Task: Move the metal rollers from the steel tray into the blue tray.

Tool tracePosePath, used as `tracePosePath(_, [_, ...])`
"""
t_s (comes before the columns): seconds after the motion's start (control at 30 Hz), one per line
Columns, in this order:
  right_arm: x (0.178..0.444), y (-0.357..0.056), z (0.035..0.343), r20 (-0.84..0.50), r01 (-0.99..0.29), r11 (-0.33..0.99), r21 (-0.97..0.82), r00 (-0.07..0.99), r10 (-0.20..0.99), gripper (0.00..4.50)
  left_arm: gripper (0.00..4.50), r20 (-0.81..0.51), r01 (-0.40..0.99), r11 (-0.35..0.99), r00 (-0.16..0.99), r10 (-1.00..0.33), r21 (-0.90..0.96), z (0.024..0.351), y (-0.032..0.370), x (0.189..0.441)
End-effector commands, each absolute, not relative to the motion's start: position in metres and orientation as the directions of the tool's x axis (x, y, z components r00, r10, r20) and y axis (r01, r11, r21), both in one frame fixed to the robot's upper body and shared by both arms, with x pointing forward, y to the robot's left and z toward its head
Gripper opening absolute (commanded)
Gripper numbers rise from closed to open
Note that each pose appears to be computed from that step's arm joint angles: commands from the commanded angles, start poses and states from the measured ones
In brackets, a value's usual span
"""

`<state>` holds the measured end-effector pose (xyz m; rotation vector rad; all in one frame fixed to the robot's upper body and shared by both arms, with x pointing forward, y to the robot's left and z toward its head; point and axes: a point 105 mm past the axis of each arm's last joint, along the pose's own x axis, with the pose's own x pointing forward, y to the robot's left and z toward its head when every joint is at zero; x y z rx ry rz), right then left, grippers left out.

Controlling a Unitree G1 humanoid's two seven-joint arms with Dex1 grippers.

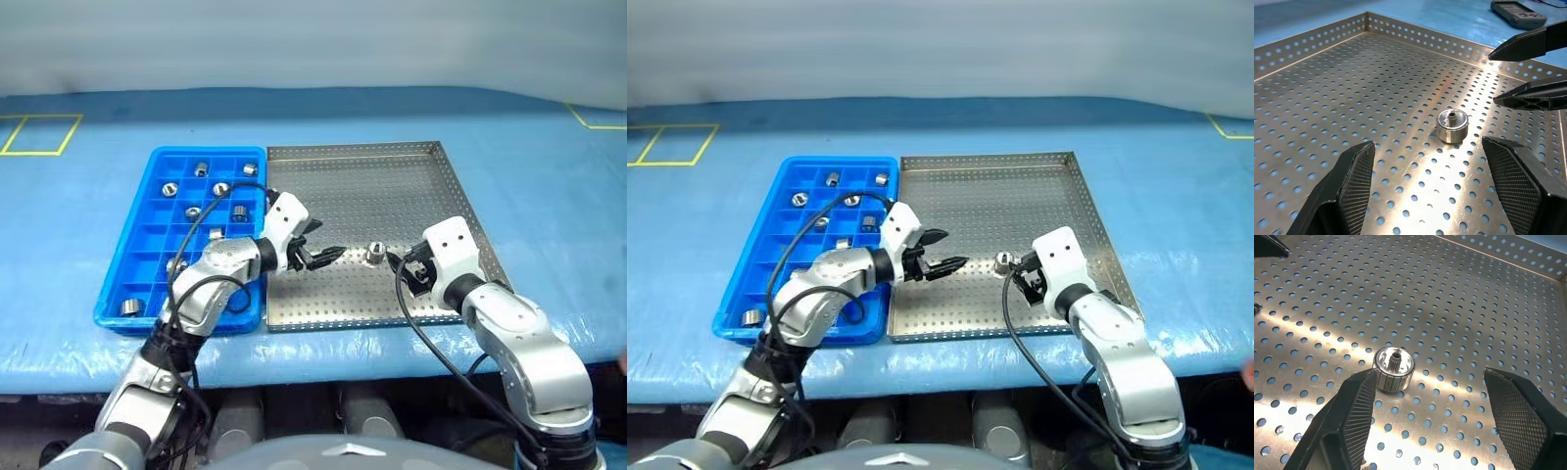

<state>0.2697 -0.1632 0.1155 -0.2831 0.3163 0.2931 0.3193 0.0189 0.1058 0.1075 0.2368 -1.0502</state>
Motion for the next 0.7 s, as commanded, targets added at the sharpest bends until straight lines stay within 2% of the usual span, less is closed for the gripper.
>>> tracePosePath(0.03, [0.267, -0.164, 0.127, -0.291, -0.283, 0.931, -0.232, 0.933, 0.211, 3.65, 3.82, -0.202, 0.871, 0.492, 0.479, -0.855, -0.017, 0.115, 0.005, 0.33])
tracePosePath(0.23, [0.269, -0.16, 0.124, -0.286, -0.261, 0.942, -0.209, 0.938, 0.196, 3.65, 3.82, -0.261, 0.875, 0.48, 0.448, -0.855, -0.07, 0.094, -0.017, 0.337])
tracePosePath(0.5, [0.266, -0.146, 0.121, -0.289, -0.307, 0.932, -0.191, 0.925, 0.245, 3.65, 3.82, -0.314, 0.85, 0.524, 0.485, -0.816, -0.051, 0.073, -0.03, 0.352])
tracePosePath(0.7, [0.268, -0.135, 0.122, -0.272, -0.33, 0.926, -0.187, 0.923, 0.274, 3.65, 3.82, -0.322, 0.853, 0.511, 0.457, -0.829, -0.104, 0.064, -0.042, 0.35])
